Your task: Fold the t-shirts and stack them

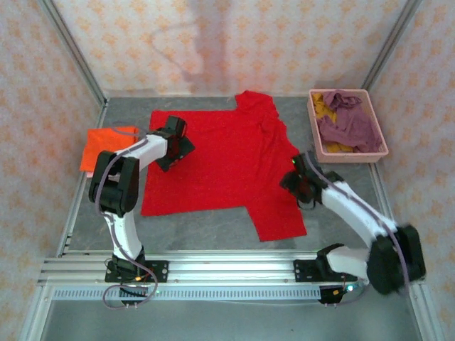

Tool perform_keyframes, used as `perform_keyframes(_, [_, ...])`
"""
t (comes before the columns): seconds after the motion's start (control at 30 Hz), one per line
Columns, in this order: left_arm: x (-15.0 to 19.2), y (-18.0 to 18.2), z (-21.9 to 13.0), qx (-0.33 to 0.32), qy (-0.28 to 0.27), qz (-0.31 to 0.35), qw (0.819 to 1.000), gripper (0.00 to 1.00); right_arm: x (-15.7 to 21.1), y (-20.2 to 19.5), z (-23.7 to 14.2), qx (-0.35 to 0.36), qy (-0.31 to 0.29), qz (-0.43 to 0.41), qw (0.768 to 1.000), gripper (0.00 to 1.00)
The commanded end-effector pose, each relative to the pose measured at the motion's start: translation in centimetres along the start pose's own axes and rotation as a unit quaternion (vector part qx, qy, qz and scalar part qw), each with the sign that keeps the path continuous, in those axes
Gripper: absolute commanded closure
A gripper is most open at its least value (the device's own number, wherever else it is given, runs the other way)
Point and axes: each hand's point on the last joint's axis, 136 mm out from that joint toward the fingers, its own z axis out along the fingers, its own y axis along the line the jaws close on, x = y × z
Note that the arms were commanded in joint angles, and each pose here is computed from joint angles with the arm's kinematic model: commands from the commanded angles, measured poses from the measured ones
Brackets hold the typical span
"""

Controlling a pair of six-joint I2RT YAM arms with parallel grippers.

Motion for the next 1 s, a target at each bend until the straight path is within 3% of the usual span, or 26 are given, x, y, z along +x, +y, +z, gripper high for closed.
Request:
perform_keyframes(0.0, [-1.7,-0.5,1.4,-0.004,-0.003,0.001,1.0,0.02,-5.7,5.5,2.5,-0.042,-0.071,-0.055,0.995,0.5])
perform_keyframes(0.17, [-3.7,-0.1,3.7,-0.03,0.002,-0.005,1.0,0.03,-9.4,8.6,7.5,-0.04,-0.062,-0.07,0.995,0.6])
perform_keyframes(0.33, [-5.1,0.1,5.6,-0.054,0.009,-0.002,0.998,0.03,-11.1,9.0,11.6,-0.031,-0.039,-0.064,0.997,0.64])
perform_keyframes(0.7, [-6.2,-1.3,8.0,-0.062,0.028,0.008,0.998,0.03,-12.8,6.4,15.6,-0.001,-0.017,-0.037,0.999,0.64])
perform_keyframes(0.97, [-6.8,-2.3,7.1,-0.05,0.028,0.008,0.998,0.03,-15.3,8.0,16.9,0.0,-0.012,-0.054,0.998,0.62])
